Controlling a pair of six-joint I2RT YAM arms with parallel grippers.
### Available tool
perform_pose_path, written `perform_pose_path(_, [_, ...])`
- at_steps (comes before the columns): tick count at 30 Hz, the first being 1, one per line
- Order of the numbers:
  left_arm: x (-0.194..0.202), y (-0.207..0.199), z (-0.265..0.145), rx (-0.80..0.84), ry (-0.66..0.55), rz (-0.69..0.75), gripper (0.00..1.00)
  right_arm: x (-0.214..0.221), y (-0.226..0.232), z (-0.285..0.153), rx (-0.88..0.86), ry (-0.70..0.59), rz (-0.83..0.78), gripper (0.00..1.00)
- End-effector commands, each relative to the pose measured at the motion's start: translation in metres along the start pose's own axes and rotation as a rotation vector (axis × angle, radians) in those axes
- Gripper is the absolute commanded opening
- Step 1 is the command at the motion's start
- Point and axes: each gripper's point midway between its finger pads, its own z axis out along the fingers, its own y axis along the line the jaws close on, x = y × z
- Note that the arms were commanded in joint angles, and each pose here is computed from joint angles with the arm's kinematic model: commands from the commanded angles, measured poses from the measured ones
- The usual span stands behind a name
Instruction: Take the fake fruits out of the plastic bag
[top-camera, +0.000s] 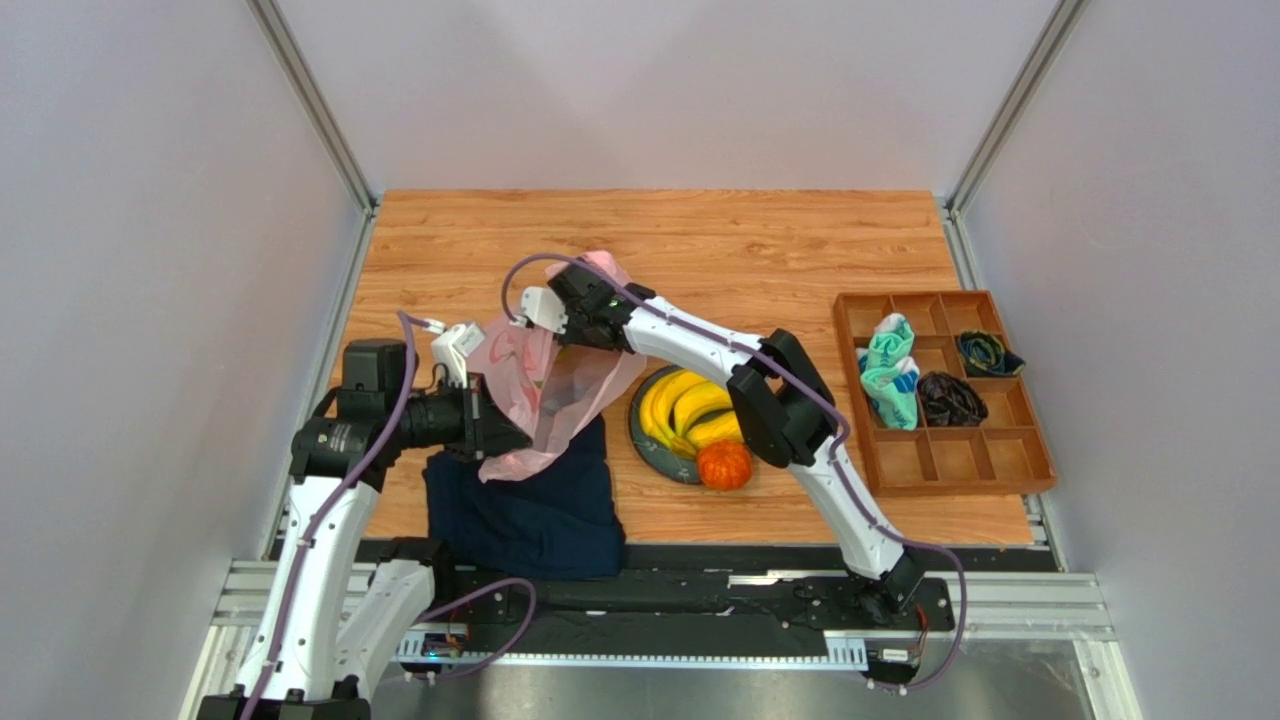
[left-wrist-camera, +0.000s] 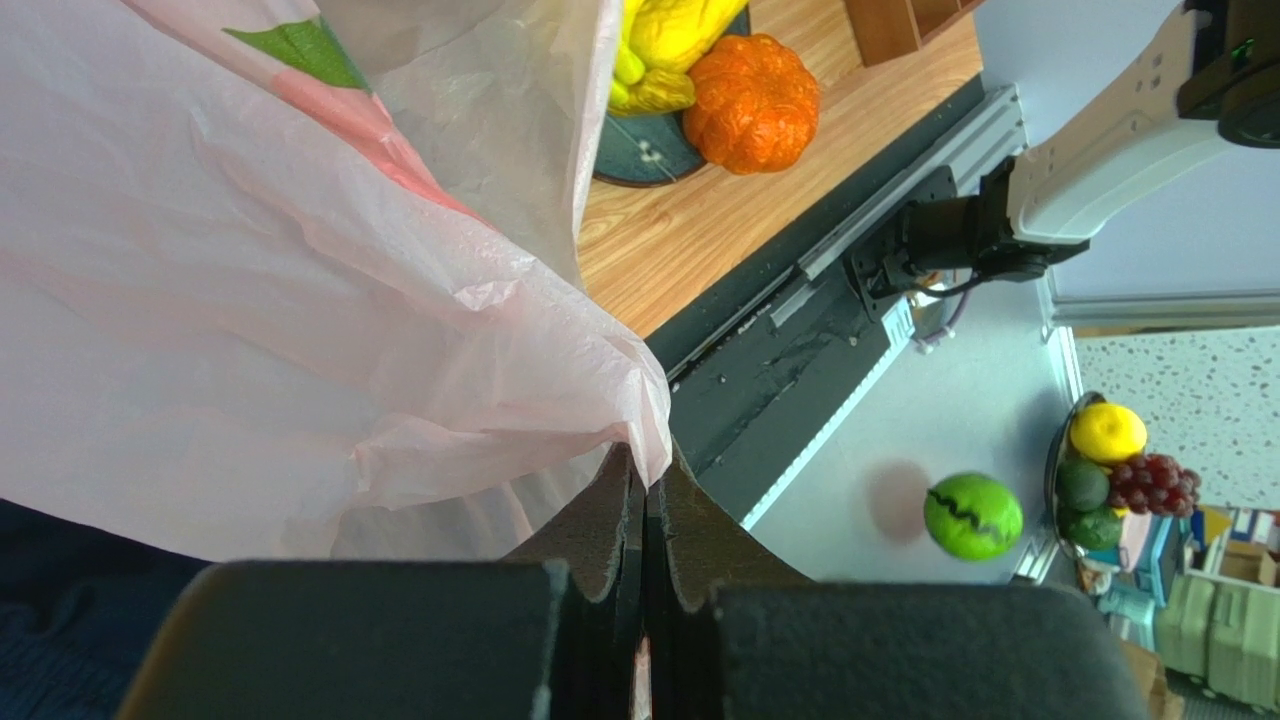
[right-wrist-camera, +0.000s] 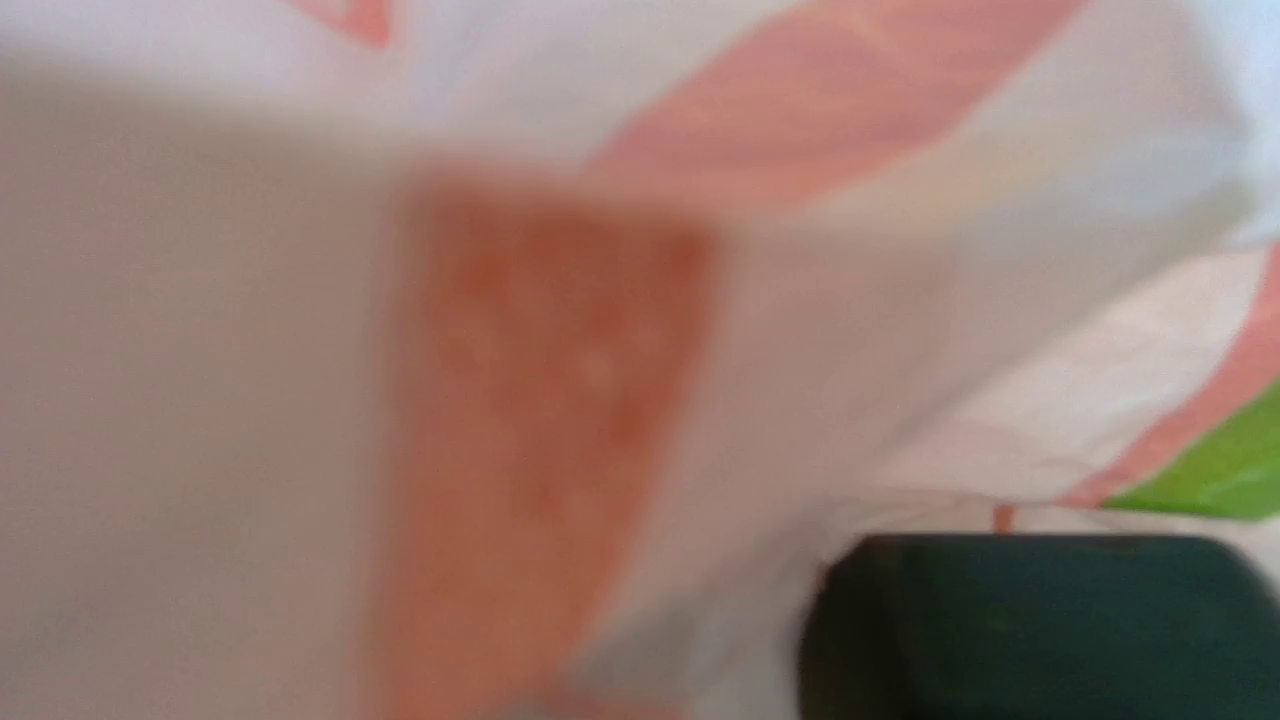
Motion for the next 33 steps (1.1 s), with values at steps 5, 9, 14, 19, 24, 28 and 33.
perform_pose_path(5, [-0.010, -0.002, 0.003, 0.028, -0.030, 0.017, 0.00, -0.034, -0.008, -0.079, -0.092, -0.194, 0.152, 0.19])
perform_pose_path(9, [-0.016, 0.000, 0.005, 0.026, -0.047, 0.028, 0.00, -0.059, 0.004, -0.125, -0.253, -0.360, 0.235, 0.18])
perform_pose_path(14, [-0.027, -0.003, 0.008, 0.055, -0.068, 0.028, 0.00, -0.083, 0.019, -0.167, -0.415, -0.493, 0.317, 0.17])
perform_pose_path(19, [-0.037, -0.008, 0.006, 0.064, -0.086, 0.048, 0.00, -0.073, 0.019, -0.151, -0.341, -0.431, 0.312, 0.27])
perform_pose_path(24, [-0.036, -0.012, 0.004, 0.076, -0.085, 0.059, 0.00, -0.044, 0.019, -0.109, -0.278, -0.286, 0.192, 0.33])
perform_pose_path(28, [-0.033, -0.011, 0.005, 0.076, -0.083, 0.056, 0.00, -0.024, 0.014, -0.086, -0.224, -0.211, 0.039, 0.38])
perform_pose_path(33, [-0.032, -0.011, 0.004, 0.078, -0.082, 0.059, 0.00, -0.012, 0.004, -0.069, -0.180, -0.157, -0.121, 0.50])
